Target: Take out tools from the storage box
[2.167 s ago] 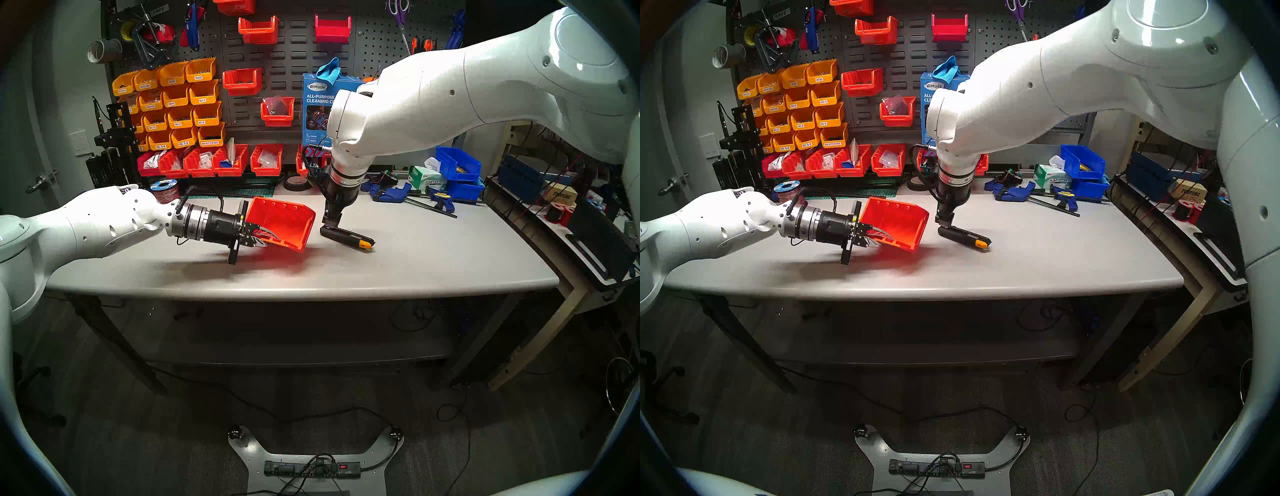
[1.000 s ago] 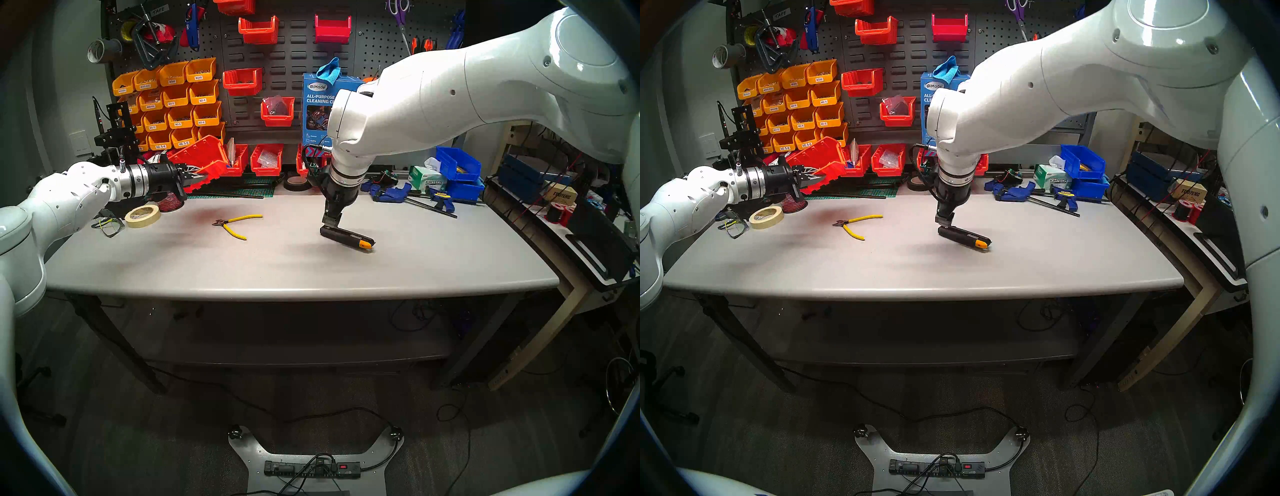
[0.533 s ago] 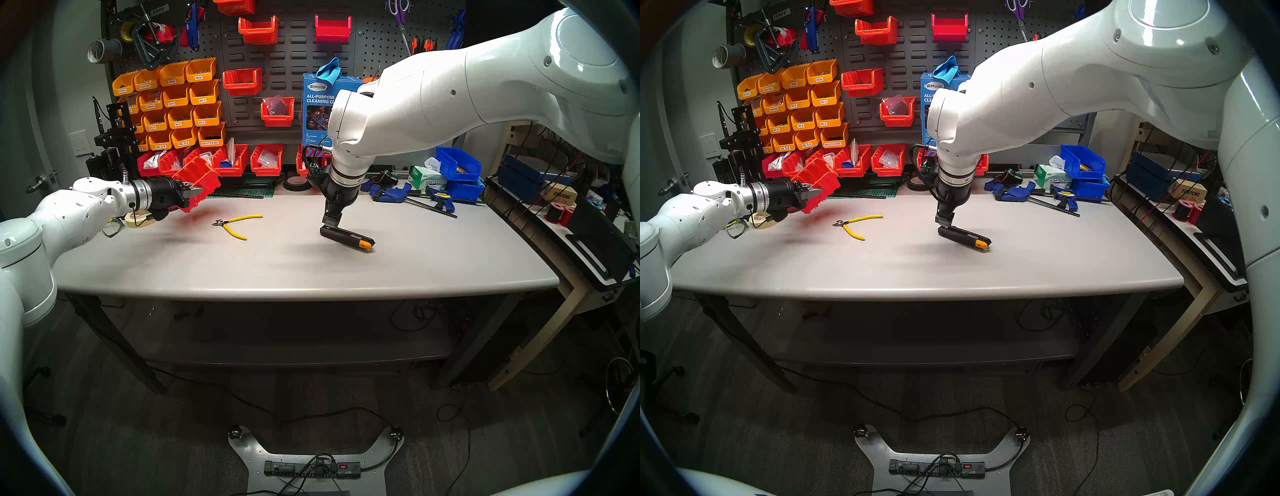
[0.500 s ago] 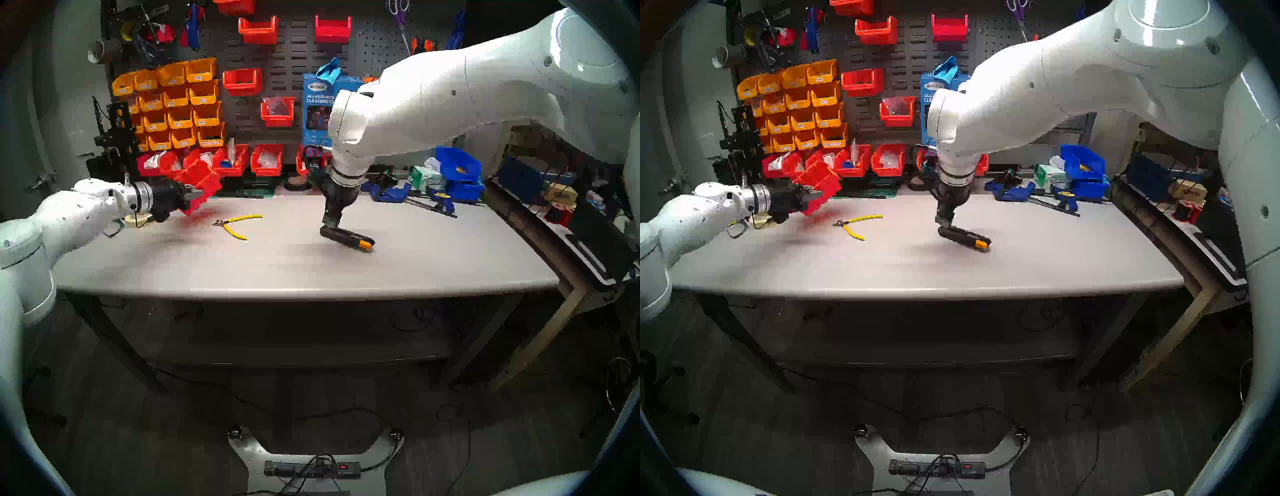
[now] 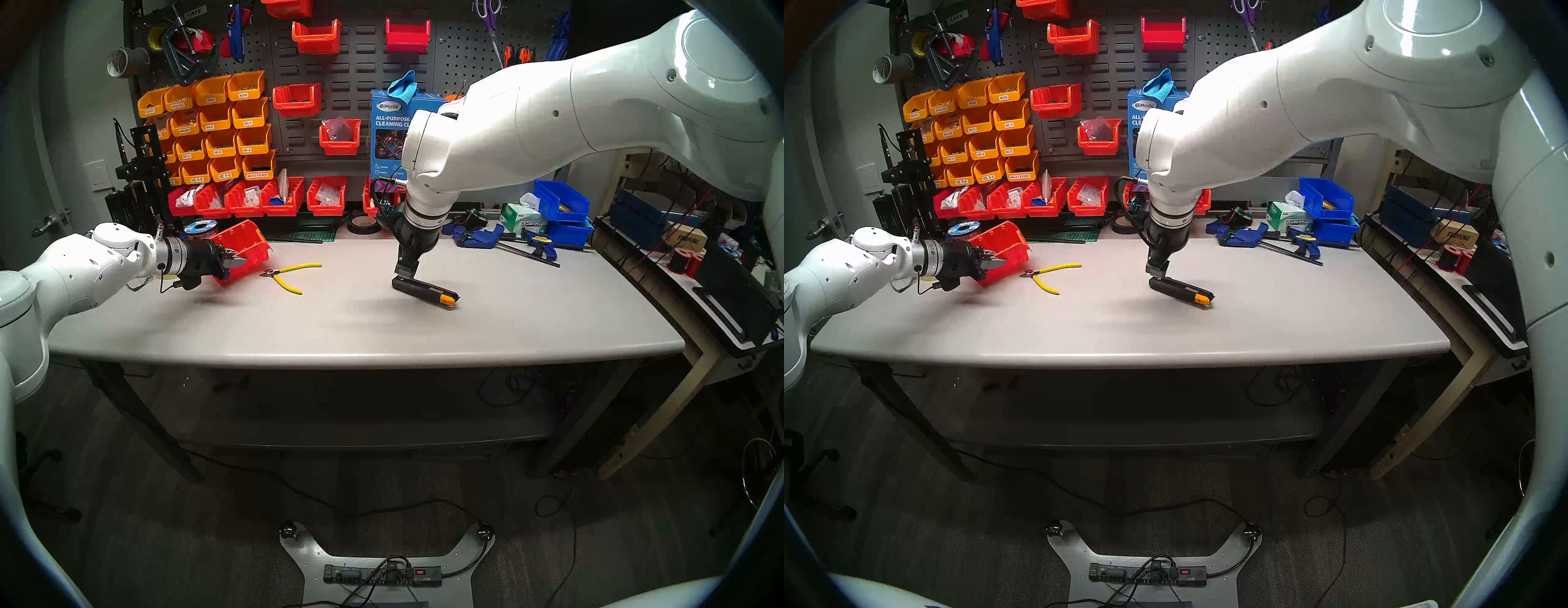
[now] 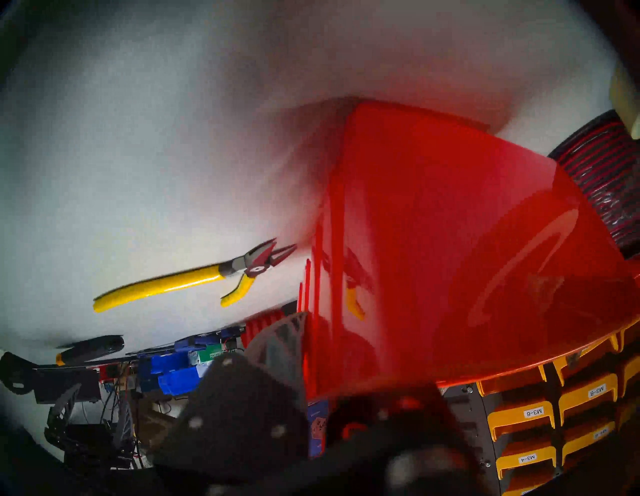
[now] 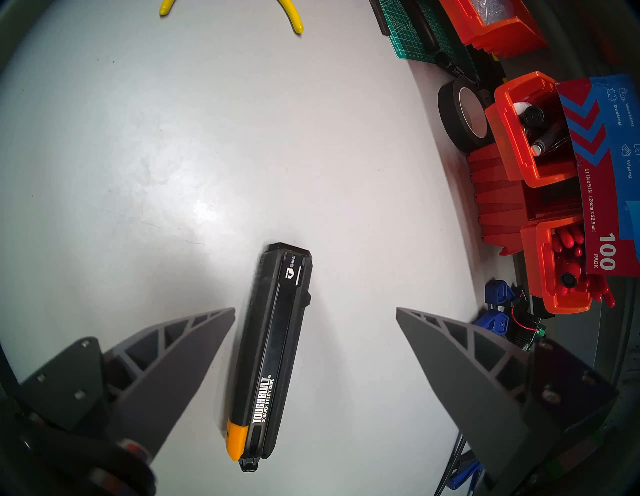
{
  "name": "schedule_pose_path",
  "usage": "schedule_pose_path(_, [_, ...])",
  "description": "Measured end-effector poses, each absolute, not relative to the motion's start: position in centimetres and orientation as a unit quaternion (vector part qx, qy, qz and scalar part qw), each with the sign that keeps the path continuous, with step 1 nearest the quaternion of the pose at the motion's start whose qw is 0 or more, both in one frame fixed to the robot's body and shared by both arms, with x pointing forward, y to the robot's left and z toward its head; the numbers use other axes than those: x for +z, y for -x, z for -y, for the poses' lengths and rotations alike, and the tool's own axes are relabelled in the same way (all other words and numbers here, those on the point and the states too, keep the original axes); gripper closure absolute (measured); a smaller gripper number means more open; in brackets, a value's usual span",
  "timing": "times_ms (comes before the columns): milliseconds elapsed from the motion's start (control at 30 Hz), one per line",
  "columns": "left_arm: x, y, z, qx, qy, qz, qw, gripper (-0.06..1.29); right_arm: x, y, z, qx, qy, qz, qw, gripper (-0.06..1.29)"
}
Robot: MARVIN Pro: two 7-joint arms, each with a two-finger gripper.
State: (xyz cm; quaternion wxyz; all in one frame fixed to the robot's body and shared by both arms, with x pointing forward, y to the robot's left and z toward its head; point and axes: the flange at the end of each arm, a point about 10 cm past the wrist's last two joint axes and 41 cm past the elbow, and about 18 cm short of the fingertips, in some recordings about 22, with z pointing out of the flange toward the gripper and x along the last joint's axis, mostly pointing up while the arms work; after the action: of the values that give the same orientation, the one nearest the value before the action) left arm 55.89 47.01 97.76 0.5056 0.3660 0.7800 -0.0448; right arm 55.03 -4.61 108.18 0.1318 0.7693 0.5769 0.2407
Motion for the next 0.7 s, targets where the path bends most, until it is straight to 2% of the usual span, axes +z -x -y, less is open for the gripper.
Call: schedule_pose_path(700, [98.6,-55.7,-50.3,-0.003,-0.32,-0.813,0.485,1.2,108.2,-55.0,4.6,0.241,-0.769,-0.577,0.132,0.02])
